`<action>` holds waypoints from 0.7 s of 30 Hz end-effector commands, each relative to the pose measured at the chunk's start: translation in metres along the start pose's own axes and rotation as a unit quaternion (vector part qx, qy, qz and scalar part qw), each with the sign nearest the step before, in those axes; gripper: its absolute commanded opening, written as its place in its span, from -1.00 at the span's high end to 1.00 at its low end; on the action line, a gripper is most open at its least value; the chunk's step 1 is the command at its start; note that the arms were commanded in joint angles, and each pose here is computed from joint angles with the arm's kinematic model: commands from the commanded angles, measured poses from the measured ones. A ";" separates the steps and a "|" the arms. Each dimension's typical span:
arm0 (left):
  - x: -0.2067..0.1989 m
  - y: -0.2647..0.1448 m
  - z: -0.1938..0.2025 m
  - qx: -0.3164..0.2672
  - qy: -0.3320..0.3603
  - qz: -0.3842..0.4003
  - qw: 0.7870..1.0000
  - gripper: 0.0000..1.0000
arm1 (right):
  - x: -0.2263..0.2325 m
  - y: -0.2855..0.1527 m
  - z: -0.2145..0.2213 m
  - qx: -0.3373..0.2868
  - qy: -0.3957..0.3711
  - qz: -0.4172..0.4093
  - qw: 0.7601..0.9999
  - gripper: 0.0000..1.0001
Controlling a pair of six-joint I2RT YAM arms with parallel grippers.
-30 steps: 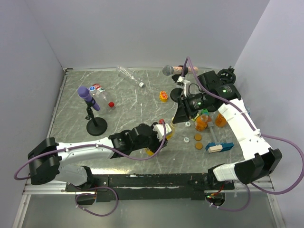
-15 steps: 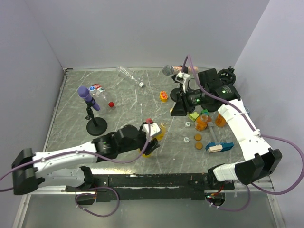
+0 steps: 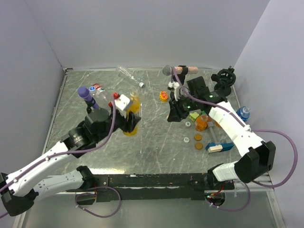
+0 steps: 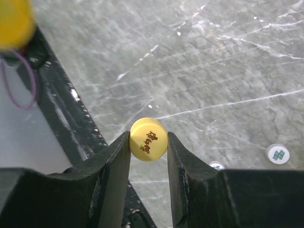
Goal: Unscrew the bottle caps
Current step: Place the bottle cap at the center of the board.
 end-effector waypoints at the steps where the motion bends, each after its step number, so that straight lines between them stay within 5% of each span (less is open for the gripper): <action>1: 0.042 0.011 -0.049 -0.069 0.006 -0.076 0.995 0.92 | -0.007 0.028 -0.008 0.003 -0.058 0.061 0.996 0.56; 11: 0.106 0.020 -0.077 -0.106 -0.004 -0.176 0.979 0.92 | -0.013 0.109 -0.057 0.038 -0.096 0.153 0.983 0.56; 21: 0.109 -0.017 -0.088 -0.113 0.017 -0.204 0.972 0.91 | -0.033 0.183 -0.116 0.012 -0.087 0.246 0.965 0.54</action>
Point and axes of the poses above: each gripper's point midway between its finger pads, its own y axis out along the fingers, its own x axis along the line the jaws close on, z = x × y, the point moved 9 cm from there along -y, back along the fingers, and after that the axes turned 10 degrees about y, right-handed, at the moved point
